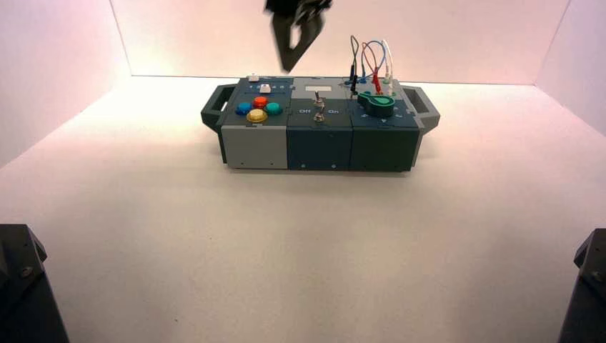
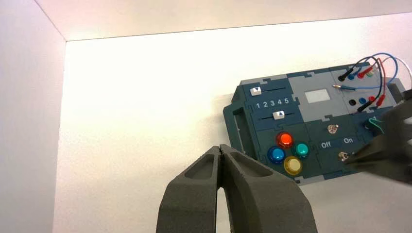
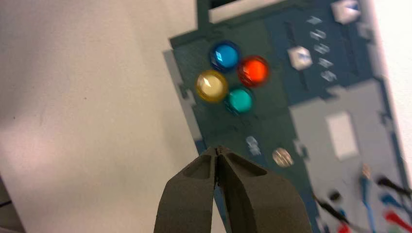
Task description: Push the yellow button with the right gripper.
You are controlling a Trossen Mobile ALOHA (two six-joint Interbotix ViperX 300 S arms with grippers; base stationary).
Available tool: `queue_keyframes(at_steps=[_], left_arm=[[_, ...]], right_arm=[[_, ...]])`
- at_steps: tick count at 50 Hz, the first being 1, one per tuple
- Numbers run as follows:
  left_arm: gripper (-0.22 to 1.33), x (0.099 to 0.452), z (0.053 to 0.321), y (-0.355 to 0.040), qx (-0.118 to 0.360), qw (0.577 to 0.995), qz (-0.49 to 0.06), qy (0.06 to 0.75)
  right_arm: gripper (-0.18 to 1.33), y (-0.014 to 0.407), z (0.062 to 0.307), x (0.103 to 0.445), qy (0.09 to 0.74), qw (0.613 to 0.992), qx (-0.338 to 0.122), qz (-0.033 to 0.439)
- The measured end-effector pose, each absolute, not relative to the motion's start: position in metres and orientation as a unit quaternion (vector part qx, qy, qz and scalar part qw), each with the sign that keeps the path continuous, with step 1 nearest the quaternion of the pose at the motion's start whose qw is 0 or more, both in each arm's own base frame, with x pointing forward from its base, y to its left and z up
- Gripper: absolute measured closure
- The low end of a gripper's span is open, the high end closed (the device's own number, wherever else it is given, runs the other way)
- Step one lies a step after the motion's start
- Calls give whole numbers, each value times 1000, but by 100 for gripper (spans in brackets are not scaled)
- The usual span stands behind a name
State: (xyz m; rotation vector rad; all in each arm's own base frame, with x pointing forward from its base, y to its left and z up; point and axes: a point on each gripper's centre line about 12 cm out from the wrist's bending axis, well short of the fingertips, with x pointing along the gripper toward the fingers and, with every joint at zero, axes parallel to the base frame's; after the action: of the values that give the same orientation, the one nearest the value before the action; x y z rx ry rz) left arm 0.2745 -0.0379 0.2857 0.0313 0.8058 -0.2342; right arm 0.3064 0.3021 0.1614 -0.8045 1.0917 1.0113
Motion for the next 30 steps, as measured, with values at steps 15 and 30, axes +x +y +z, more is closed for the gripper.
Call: queue_keyframes(at_steps=[15,30], left_arm=[[127,275,285,-38,15,914,-113,389],[127,275,285,-38,15,915,-112,388]], right_arm=[[129,324,140,309,478,655,-365,457],[129,330,122,316,475,659,-364,455]])
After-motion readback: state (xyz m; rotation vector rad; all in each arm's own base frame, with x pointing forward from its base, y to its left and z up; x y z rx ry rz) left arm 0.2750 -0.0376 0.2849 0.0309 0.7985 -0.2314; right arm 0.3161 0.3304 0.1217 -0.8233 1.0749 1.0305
